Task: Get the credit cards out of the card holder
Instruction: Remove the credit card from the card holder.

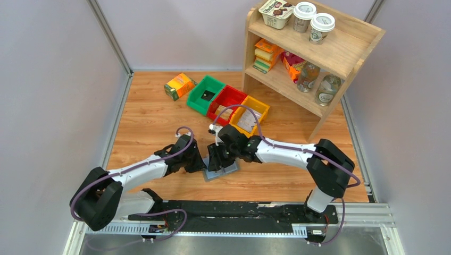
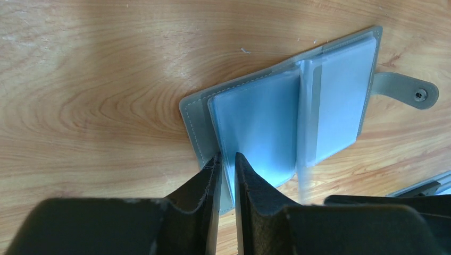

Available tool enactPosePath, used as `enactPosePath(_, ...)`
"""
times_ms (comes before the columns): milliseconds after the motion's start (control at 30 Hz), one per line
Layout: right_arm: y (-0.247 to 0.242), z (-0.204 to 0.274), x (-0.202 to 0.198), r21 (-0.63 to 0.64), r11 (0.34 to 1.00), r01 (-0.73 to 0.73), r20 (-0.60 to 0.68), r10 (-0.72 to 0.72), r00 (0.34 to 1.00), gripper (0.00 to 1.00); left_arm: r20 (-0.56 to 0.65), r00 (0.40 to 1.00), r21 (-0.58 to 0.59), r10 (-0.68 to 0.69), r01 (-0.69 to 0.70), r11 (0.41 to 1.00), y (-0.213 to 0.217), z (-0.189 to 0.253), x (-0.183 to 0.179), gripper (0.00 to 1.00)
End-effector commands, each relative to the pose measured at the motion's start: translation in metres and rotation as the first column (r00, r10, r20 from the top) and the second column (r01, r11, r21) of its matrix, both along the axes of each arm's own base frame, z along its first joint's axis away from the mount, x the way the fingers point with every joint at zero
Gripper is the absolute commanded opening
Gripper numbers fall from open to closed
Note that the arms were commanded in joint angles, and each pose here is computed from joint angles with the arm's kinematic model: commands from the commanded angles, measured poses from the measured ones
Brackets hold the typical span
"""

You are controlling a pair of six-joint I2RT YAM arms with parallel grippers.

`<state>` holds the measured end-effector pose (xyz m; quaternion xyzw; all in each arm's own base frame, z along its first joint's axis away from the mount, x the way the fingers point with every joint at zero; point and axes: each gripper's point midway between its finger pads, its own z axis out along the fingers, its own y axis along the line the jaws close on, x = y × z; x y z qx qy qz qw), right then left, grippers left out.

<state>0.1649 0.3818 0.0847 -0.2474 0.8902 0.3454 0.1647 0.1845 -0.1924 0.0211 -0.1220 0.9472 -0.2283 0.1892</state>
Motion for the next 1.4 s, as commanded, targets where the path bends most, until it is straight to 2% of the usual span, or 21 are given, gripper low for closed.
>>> enactPosePath(0,0.033,0.013,0.001,0.1,0.993,-0.068,-0.003,0.068,0.998,0.47,0.027,0.999,-0.022,0.022,-0.022,1.0,-0.001,0.005,0.003,0.22)
enactPosePath(100,0.036,0.006,0.002,0.09,0.993,-0.072,-0.015,0.074,0.997,0.48,0.049,0.998,-0.02,0.049,-0.048,0.999,0.005,0.01,0.003,0.22)
enactPosePath(333,0.016,0.01,0.022,0.073,0.997,0.025,0.021,-0.026,0.999,0.48,0.135,0.987,0.01,0.084,-0.086,0.996,0.025,0.04,0.002,0.23)
enactPosePath(500,0.0,0.005,0.037,0.108,0.99,0.094,-0.03,-0.091,0.995,0.47,0.198,0.979,-0.096,0.054,-0.036,0.995,0.006,0.064,0.009,0.24)
enactPosePath(567,-0.001,0.003,0.039,0.129,0.986,0.106,-0.056,-0.099,0.993,0.47,0.19,0.982,-0.159,0.005,0.026,0.987,-0.013,0.067,0.011,0.24)
enactPosePath(667,-0.002,-0.003,0.038,0.127,0.986,0.108,-0.07,-0.099,0.993,0.47,0.129,0.991,-0.155,-0.029,0.049,0.987,-0.024,0.049,0.013,0.24)
enactPosePath(800,-0.007,-0.014,0.045,0.12,0.983,0.137,-0.084,-0.127,0.988,0.47,0.036,0.999,-0.113,0.014,-0.009,0.994,-0.02,0.022,0.01,0.15)
enactPosePath(1033,-0.012,-0.035,0.046,0.137,0.978,0.156,-0.148,-0.135,0.98,0.46,-0.037,0.997,-0.093,0.07,-0.074,0.993,-0.013,-0.003,0.002,0.05)
enactPosePath(1200,-0.013,-0.043,0.047,0.147,0.976,0.161,-0.179,-0.134,0.975,0.45,-0.06,0.993,-0.094,0.102,-0.107,0.99,-0.009,-0.012,-0.004,0.01)
enactPosePath(1367,-0.015,-0.047,0.046,0.205,0.963,0.173,-0.235,-0.124,0.964,0.37,-0.072,0.99,-0.096,0.123,-0.13,0.987,-0.004,-0.018,-0.009,0.0)
